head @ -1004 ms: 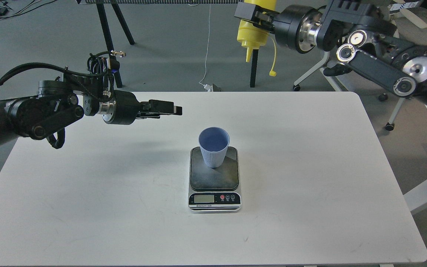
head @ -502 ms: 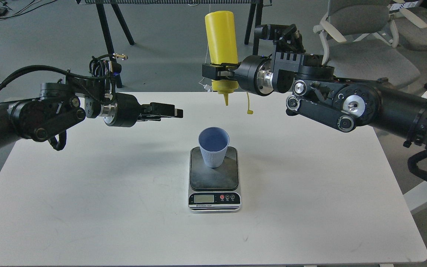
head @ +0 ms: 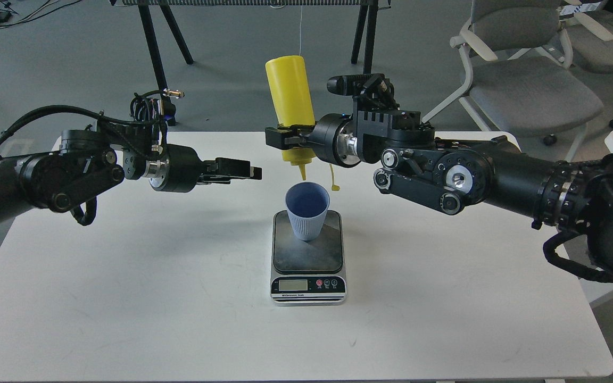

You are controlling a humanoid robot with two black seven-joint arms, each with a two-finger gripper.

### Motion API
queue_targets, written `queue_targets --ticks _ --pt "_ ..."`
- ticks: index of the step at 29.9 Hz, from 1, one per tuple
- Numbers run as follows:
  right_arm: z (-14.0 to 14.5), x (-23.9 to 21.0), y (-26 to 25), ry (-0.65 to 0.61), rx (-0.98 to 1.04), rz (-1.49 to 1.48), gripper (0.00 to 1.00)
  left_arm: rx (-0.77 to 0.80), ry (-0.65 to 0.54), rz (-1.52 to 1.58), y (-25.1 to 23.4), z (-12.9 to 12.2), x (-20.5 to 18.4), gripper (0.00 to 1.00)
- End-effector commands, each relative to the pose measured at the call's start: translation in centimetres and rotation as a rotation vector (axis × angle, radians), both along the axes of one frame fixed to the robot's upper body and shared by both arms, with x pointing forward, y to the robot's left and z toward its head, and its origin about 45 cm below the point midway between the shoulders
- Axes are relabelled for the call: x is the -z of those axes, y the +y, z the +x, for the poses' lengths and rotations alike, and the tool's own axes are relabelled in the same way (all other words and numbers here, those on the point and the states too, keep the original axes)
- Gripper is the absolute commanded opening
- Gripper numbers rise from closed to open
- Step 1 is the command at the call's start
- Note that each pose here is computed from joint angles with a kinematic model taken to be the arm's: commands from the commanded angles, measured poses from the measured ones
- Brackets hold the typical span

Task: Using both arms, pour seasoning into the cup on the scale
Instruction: 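Squeeze seasoning from the inverted bottle into the blue cup, then raise the yellow bottle away from the cup with the right gripper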

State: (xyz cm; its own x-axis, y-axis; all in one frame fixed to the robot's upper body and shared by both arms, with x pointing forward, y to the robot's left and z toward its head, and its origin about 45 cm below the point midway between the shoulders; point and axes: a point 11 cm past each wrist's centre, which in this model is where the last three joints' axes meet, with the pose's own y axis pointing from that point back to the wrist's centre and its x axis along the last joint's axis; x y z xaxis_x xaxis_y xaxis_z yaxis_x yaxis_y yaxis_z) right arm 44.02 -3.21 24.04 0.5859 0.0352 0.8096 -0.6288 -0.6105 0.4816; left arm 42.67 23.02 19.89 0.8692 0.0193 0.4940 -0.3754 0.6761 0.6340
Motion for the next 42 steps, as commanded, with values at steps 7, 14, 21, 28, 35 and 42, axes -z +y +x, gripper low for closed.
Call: queue_targets --ticks 7,14,21,28,35,42 --pt "-0.3 1.6 -0.2 0.014 -0.002 -0.015 0.02 0.000 0.003 0.000 0.0 -0.1 0.2 1.00" --pt "-0.4 2.1 -0.4 0.012 0.001 -0.027 0.02 -0.005 0.021 0.000 0.2 -0.5 1.0 1.00" --pt "0.4 -0.4 0.4 -0.037 0.017 0.044 0.02 -0.004 0.021 0.004 0.3 -0.5 0.9 1.00" --pt "3.0 -9.1 1.2 -0.073 0.092 0.308 0.02 -0.006 0.019 0.007 0.4 -0.5 0.9 1.00" --pt "6.3 -16.6 -1.6 -0.020 0.266 0.679 0.02 -0.001 0.021 0.004 0.1 -0.5 0.9 1.00" --pt "8.4 -24.3 -9.2 0.127 0.417 1.148 0.03 0.001 0.016 0.004 0.1 -0.4 0.8 1.00"
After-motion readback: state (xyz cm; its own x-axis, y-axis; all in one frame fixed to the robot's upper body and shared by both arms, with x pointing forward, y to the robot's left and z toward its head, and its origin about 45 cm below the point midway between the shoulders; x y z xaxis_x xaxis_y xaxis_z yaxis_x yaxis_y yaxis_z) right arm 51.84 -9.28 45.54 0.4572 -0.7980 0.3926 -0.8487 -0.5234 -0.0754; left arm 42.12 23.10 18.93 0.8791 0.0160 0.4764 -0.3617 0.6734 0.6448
